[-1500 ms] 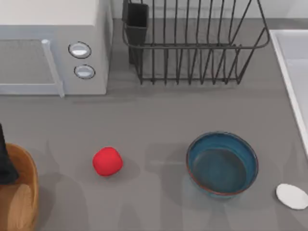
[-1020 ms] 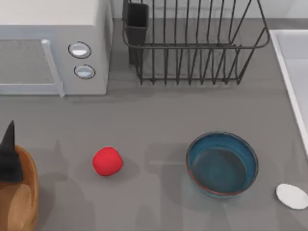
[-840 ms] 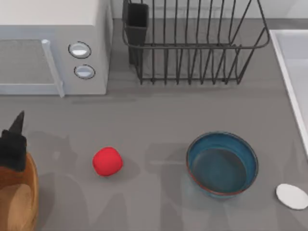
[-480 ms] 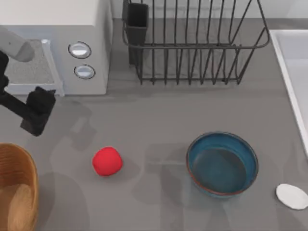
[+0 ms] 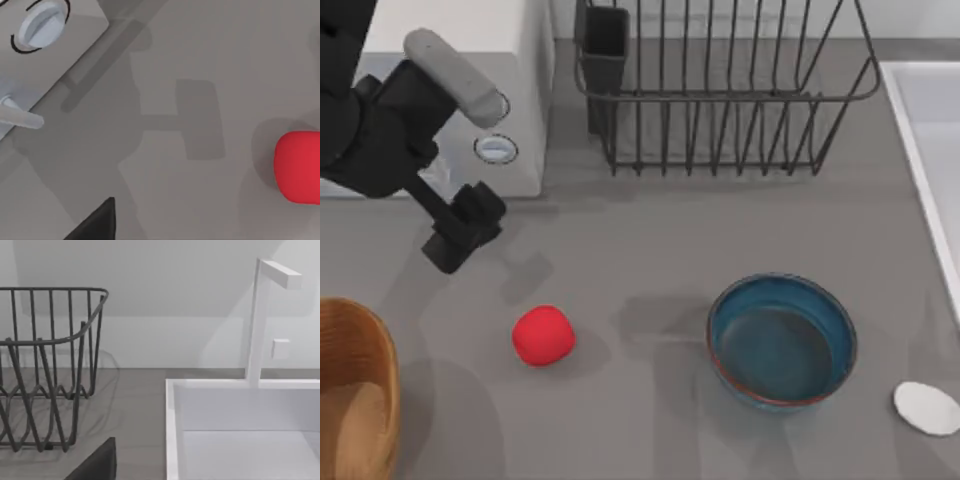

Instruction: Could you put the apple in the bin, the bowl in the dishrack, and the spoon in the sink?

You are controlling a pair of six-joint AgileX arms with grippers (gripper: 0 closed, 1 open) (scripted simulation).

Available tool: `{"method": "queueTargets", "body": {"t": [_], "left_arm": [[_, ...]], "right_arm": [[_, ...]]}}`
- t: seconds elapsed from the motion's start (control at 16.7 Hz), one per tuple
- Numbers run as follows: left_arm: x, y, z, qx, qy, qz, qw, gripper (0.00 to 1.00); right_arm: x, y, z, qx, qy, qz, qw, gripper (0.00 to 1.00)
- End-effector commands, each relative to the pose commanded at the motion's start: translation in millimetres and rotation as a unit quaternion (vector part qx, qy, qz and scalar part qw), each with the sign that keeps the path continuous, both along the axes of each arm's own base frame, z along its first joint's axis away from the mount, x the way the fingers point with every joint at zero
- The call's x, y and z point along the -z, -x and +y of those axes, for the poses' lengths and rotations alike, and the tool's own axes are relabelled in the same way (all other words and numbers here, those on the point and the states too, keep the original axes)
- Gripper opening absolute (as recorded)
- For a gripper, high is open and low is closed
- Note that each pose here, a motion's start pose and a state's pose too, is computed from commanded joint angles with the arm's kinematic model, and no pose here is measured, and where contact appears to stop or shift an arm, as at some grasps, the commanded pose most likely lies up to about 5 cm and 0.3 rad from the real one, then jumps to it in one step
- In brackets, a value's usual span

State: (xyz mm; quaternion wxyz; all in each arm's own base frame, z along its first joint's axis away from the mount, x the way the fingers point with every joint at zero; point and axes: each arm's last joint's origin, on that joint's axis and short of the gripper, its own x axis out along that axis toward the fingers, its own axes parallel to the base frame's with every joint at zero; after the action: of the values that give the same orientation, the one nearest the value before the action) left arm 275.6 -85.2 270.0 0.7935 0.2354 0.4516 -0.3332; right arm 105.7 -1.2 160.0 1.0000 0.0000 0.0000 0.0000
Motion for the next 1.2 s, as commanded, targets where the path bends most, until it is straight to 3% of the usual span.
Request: {"method": "queueTargets", "body": {"t": [0.3, 0.72, 0.9, 1.2], "left_arm": [[39, -47, -27, 0.059, -0.025, 0.159, 0.985, 1.00], [110, -92, -46, 0.082, -0.019, 0.373, 0.924, 1.00], [123, -102, -40, 0.070, -0.008, 0.414, 0.908, 1.00], [125, -104, -39, 0.068, -0.005, 0.418, 0.906, 1.00]], "right_arm": [[0, 0, 0, 0.000, 0.000, 0.000, 1.000, 1.00], [0, 0, 0, 0.000, 0.000, 0.000, 1.000, 1.00], [0, 0, 0, 0.000, 0.000, 0.000, 1.000, 1.00], [0, 0, 0, 0.000, 0.000, 0.000, 1.000, 1.00]]}}
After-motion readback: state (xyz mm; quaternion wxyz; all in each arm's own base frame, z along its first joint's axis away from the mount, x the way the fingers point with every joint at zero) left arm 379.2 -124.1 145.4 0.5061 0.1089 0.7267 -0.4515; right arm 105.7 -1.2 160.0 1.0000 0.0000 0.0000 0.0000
